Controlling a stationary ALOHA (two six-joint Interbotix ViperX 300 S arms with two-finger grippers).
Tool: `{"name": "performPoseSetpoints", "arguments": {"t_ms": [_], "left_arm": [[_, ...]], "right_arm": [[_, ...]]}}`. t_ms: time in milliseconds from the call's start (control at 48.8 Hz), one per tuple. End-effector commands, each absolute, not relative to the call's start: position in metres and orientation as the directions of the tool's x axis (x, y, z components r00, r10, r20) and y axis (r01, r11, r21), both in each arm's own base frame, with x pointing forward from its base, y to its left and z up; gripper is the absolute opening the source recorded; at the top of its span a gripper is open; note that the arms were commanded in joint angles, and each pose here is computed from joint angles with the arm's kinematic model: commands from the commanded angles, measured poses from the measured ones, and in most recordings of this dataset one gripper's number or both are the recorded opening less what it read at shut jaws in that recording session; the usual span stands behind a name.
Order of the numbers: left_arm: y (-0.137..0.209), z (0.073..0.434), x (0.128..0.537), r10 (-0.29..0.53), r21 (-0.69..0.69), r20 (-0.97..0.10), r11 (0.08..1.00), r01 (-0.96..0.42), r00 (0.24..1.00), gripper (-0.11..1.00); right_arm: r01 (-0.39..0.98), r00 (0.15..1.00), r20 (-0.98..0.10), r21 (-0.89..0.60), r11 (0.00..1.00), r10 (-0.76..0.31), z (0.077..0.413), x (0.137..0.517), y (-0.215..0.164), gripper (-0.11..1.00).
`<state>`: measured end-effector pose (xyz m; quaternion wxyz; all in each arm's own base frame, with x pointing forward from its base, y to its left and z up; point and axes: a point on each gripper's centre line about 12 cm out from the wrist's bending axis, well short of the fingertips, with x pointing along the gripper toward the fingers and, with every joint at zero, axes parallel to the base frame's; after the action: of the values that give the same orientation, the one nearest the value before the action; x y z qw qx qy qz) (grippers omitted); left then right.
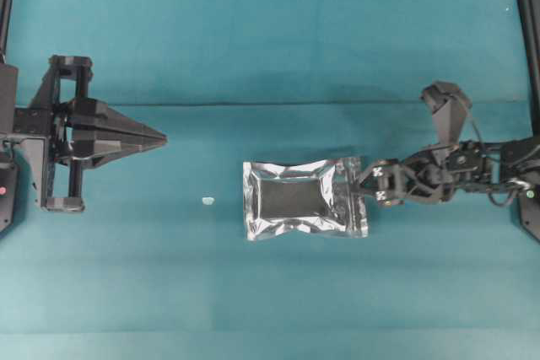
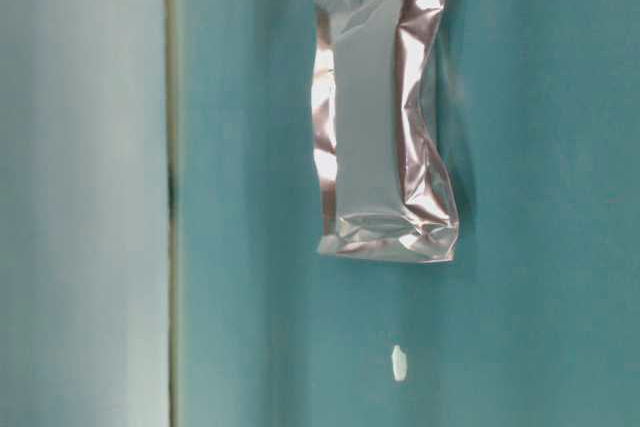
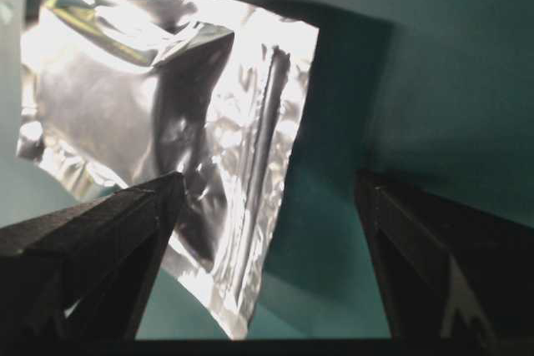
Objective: Hand over the silver zip bag and make it stand upright.
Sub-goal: 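Close the right gripper on the bag's right edge, then lift the bag with the right gripper and swing it upright toward center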
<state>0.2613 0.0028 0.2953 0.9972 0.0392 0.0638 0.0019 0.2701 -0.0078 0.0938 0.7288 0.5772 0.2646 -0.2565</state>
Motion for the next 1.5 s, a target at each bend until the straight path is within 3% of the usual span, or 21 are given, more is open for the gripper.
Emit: {"name": "performPoseSetpoints", "arguments": {"t_ms": [0, 451, 697, 800, 1005, 1087, 1333, 1477], "left_arm": [[0.003, 0.302, 0.262, 0.010, 0.080, -0.106, 0.997, -0.001, 0.994, 0.00], [0.003, 0.301, 0.262, 0.010, 0.081, -0.109, 0.997, -0.001, 0.994, 0.00], [0.003, 0.301, 0.262, 0.010, 0.080, -0.109, 0.997, -0.001, 0.994, 0.00], [0.003, 0.301, 0.262, 0.010, 0.080, -0.107, 0.997, -0.001, 0.994, 0.00], [0.003, 0.302, 0.262, 0.010, 0.080, -0.107, 0.997, -0.001, 0.994, 0.00], [0.003, 0.302, 0.262, 0.010, 0.080, -0.106, 0.997, -0.001, 0.994, 0.00], [0.002, 0.302, 0.261, 0.007, 0.072, -0.104, 0.997, 0.001, 0.995, 0.00], [0.002, 0.302, 0.260, 0.007, 0.051, -0.103, 0.999, -0.002, 0.995, 0.00]], "right_arm": [[0.672, 0.736, -0.673, 0.715, 0.195, -0.071, 0.093, 0.277, -0.007, 0.91], [0.658, 0.749, -0.658, 0.726, 0.199, -0.076, 0.084, 0.318, -0.007, 0.91], [0.683, 0.723, -0.689, 0.699, 0.210, -0.059, 0.080, 0.317, -0.002, 0.86], [0.695, 0.708, -0.705, 0.682, 0.227, -0.050, 0.078, 0.313, -0.001, 0.71], [0.665, 0.727, -0.685, 0.687, 0.293, -0.047, 0.088, 0.314, 0.000, 0.18], [0.640, 0.747, -0.663, 0.699, 0.318, -0.047, 0.097, 0.317, 0.000, 0.02], [0.548, 0.806, -0.591, 0.720, 0.426, -0.037, 0.154, 0.335, -0.007, 0.01], [0.525, 0.774, -0.633, 0.645, 0.555, 0.003, 0.192, 0.346, -0.005, 0.01]]}}
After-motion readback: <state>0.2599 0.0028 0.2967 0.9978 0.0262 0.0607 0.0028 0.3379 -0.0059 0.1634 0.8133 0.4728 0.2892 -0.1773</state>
